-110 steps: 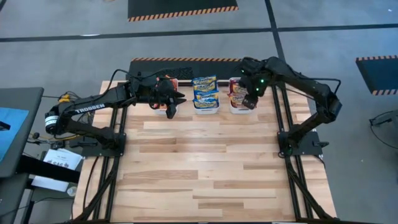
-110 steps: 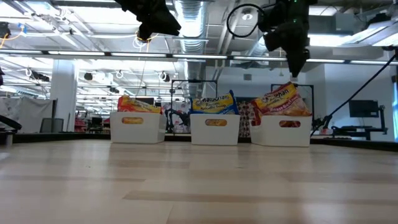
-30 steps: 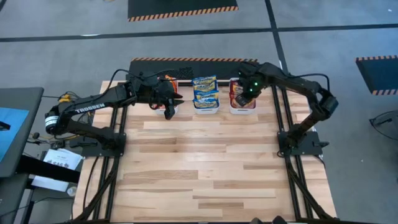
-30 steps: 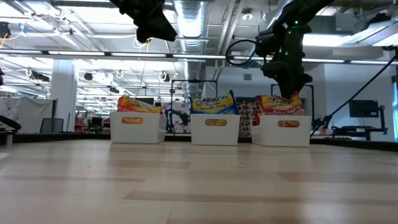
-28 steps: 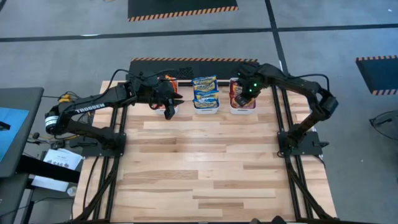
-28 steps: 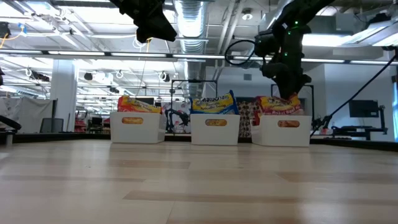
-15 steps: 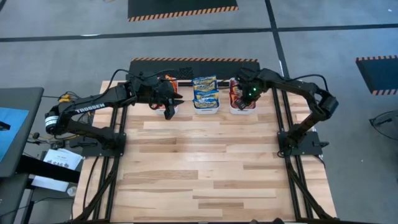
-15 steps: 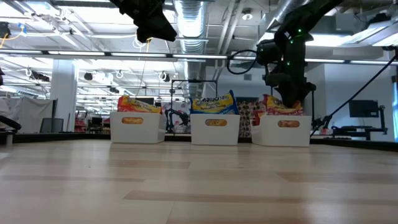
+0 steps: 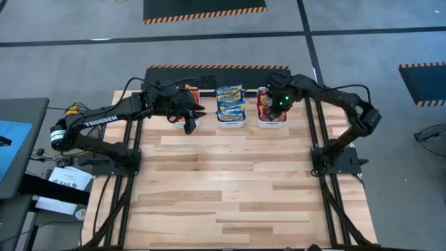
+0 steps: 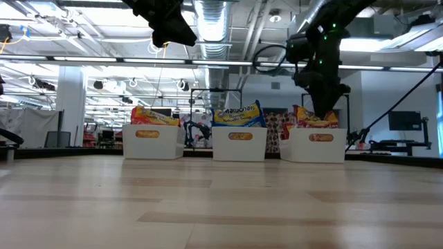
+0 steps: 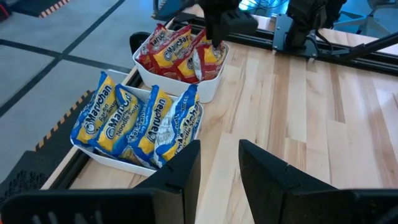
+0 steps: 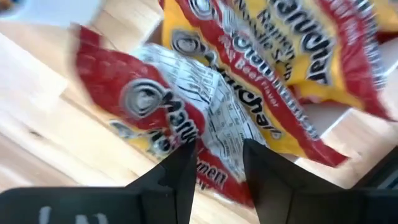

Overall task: Sort Maruchan noodles
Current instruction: Put the red noodle pack into the right white bin, then return to Home Position

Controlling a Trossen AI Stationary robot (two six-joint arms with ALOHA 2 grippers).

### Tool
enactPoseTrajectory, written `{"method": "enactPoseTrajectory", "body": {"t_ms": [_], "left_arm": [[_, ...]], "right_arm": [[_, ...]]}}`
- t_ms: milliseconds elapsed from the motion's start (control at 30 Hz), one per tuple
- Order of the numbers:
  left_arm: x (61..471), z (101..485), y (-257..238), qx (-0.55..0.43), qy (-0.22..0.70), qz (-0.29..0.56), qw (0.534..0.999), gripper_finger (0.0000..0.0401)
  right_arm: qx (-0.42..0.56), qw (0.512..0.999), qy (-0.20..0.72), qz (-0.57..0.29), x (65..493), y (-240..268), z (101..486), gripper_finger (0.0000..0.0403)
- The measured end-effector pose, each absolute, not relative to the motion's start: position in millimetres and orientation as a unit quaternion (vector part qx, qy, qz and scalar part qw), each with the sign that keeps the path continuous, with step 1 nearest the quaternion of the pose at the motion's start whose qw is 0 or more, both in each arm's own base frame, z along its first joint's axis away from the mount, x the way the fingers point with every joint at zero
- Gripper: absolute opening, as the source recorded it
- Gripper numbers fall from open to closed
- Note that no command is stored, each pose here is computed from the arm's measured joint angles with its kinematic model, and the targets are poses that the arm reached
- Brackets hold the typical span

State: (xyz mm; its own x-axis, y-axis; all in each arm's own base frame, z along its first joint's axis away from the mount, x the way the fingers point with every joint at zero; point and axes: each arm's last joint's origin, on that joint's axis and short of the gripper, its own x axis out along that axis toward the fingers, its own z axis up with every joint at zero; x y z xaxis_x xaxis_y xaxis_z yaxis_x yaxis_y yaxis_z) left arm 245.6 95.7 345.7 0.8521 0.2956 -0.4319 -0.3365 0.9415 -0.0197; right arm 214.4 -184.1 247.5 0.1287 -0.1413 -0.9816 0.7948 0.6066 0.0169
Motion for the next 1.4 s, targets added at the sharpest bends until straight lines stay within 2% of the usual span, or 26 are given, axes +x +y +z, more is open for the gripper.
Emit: {"method": "enactPoseTrajectory", "body": {"t_ms": [333,500,733,933,1200,1400], "left_arm": [[245.2,345.9,95.5,-0.069,0.213,0.168,0.960,0.0096],[225.2,362.2,91.8,-0.102,0.178,0.183,0.962,0.0096],[177.6,378.5,75.1,-0.094,0.145,0.218,0.960,0.0096],[140.3,353.2,54.2,-0.131,0.113,0.241,0.955,0.0096],[102.0,309.8,30.1,-0.112,-0.006,0.186,0.976,0.0096],[81.7,270.4,23.5,-0.120,-0.027,0.169,0.978,0.0096]], "right_arm": [[0.285,0.700,0.565,-0.331,205.0,-175.6,279.3,0.0156],[0.284,0.765,0.501,-0.288,199.2,-166.1,309.7,0.0156],[0.201,0.886,0.315,-0.274,190.5,-142.1,368.0,0.0156],[0.141,0.938,0.205,-0.244,187.8,-121.8,400.1,0.0156],[0.165,0.937,0.197,-0.236,189.0,-114.6,401.6,0.0156],[0.195,0.938,0.171,-0.231,193.2,-110.7,405.0,0.0156]]}}
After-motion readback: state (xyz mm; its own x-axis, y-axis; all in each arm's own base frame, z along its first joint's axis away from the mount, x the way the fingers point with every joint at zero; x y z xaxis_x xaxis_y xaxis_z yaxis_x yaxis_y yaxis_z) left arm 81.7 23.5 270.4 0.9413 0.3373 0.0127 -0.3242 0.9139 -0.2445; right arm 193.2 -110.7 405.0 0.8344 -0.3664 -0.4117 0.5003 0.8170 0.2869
